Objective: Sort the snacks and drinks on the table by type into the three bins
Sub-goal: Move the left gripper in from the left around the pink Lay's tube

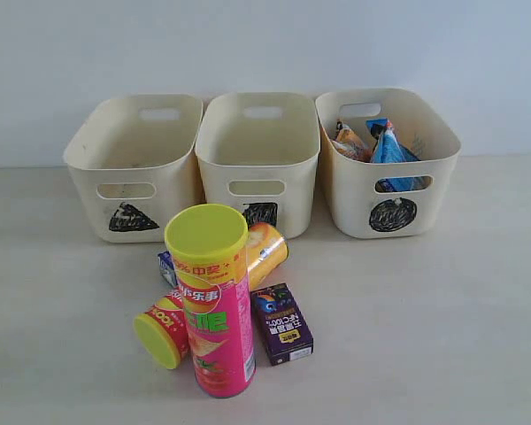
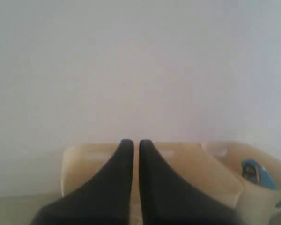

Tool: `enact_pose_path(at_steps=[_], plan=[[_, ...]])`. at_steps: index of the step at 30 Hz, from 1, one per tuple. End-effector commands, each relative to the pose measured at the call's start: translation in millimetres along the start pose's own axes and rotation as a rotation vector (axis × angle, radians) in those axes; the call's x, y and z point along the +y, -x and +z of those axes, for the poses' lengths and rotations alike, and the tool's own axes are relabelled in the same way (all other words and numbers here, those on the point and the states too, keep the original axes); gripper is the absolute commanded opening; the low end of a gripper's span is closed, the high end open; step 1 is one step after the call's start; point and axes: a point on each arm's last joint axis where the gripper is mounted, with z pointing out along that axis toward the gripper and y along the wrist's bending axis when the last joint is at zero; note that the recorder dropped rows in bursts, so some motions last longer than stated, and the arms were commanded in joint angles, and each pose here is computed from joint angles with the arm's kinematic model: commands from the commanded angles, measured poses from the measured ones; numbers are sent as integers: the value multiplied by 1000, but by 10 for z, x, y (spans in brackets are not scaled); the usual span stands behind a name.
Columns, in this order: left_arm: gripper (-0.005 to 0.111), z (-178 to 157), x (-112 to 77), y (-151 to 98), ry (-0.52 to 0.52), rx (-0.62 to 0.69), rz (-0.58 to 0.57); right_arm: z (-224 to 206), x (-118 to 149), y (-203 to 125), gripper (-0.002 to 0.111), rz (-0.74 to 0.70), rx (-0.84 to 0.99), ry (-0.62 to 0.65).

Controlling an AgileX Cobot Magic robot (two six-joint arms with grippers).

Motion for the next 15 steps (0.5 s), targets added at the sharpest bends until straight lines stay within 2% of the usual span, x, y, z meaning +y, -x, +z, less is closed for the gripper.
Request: enact_pose_path(at_steps=[1, 5, 10, 15], plan=[[4, 245, -8, -238, -95, 169, 21, 1, 0, -7, 0, 0, -8, 0], [4, 366, -78, -413, -239, 226, 44, 1, 0, -7, 0, 0, -8, 0], [4, 516, -154, -835, -468, 379, 63, 1, 0, -11, 0, -1, -4, 0], [4, 525, -205, -1162, -670, 486, 157, 1, 0, -11, 0, -1, -4, 0]])
